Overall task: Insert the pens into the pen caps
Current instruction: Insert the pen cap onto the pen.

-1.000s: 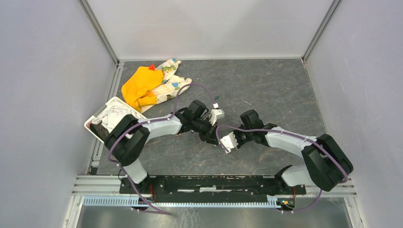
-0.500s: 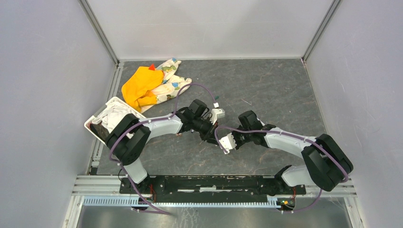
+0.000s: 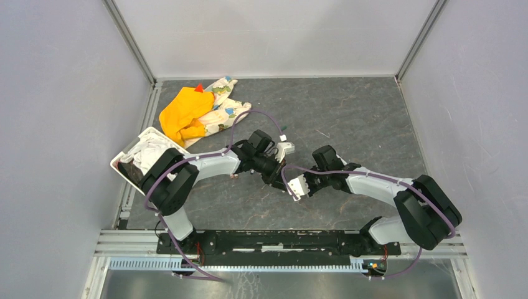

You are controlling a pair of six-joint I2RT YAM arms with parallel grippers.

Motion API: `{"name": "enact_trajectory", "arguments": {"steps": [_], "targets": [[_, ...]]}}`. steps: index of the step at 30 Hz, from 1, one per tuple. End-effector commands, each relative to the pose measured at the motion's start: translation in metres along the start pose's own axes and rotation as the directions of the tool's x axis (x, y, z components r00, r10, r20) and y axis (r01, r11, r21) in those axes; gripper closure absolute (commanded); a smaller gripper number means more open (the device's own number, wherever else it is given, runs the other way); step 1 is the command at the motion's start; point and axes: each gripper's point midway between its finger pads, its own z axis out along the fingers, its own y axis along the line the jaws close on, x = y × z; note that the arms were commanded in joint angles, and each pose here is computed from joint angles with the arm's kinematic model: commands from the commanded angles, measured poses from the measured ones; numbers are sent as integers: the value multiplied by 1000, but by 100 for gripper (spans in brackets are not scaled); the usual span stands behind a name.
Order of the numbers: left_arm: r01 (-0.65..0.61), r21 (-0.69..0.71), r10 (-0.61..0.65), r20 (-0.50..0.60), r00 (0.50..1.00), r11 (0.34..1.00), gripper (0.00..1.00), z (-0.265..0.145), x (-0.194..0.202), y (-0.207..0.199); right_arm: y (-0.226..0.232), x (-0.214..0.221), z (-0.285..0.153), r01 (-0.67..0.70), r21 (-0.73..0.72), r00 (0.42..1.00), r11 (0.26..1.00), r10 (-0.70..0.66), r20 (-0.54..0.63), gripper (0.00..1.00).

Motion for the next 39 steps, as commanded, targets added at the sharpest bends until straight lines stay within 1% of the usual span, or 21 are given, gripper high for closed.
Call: {"name": "enact_trajectory", "arguments": {"steps": [1, 5, 9, 13, 15, 18, 20, 22, 23, 24, 25, 26, 27, 28, 30, 32, 34, 37, 39], "targets": [[-56, -49, 63, 149, 987, 997, 78, -20, -49, -7, -12, -29, -1, -42, 7, 987, 999, 40, 157, 100], [-50, -62, 60, 173, 983, 997, 73, -27, -55, -8, -14, -32, -5, -62, 13, 981, 998, 59, 186, 100], [-50, -99, 71, 223, 972, 994, 63, -37, -66, -10, -16, -33, -8, -85, 15, 974, 996, 80, 210, 100], [-59, -139, 96, 283, 954, 988, 61, -53, -83, -15, -19, -35, -12, -121, 13, 963, 993, 114, 245, 100], [-73, -170, 127, 334, 934, 983, 60, -67, -94, -19, -21, -36, -17, -145, 14, 954, 989, 136, 269, 100], [-145, -246, 250, 480, 841, 958, 57, -103, -123, -37, -31, -41, -30, -200, 28, 924, 979, 179, 337, 100], [-183, -312, 339, 579, 741, 932, 52, -130, -140, -52, -39, -47, -42, -250, 41, 893, 967, 214, 395, 100], [-215, -371, 419, 662, 622, 904, 43, -155, -147, -64, -50, -54, -57, -300, 56, 856, 952, 243, 456, 100], [-218, -386, 438, 702, 561, 897, 37, -166, -150, -71, -55, -60, -64, -328, 53, 830, 943, 261, 492, 100], [-221, -402, 458, 744, 487, 889, 29, -179, -155, -79, -58, -65, -71, -345, 55, 808, 937, 267, 525, 100], [-214, -398, 452, 780, 432, 892, 19, -189, -157, -86, -64, -70, -78, -379, 57, 780, 924, 286, 557, 100], [-225, -389, 448, 816, 366, 893, 12, -200, -162, -97, -71, -75, -87, -417, 62, 747, 907, 303, 591, 100], [-221, -368, 425, 841, 335, 903, 5, -205, -165, -102, -75, -79, -94, -465, 50, 710, 884, 338, 618, 100], [-217, -345, 400, 859, 320, 913, 1, -208, -167, -106, -82, -83, -102, -488, 61, 686, 871, 339, 644, 100], [-261, -304, 378, 870, 317, 916, 0, -206, -170, -117, -95, -89, -116, -571, 44, 616, 820, 393, 683, 100], [-266, -266, 347, 878, 330, 926, 0, -204, -175, -121, -107, -91, -129, -657, 12, 538, 754, 458, 708, 100], [-268, -247, 329, 887, 324, 931, 0, -206, -175, -124, -113, -95, -139, -705, -28, 472, 709, 498, 727, 100], [-246, -238, 308, 903, 300, 940, 0, -209, -174, -122, -114, -104, -151, -730, -82, 394, 678, 516, 761, 100], [-264, -242, 315, 906, 284, 934, 0, -209, -173, -124, -112, -112, -156, -732, -124, 350, 669, 526, 775, 100]]}}
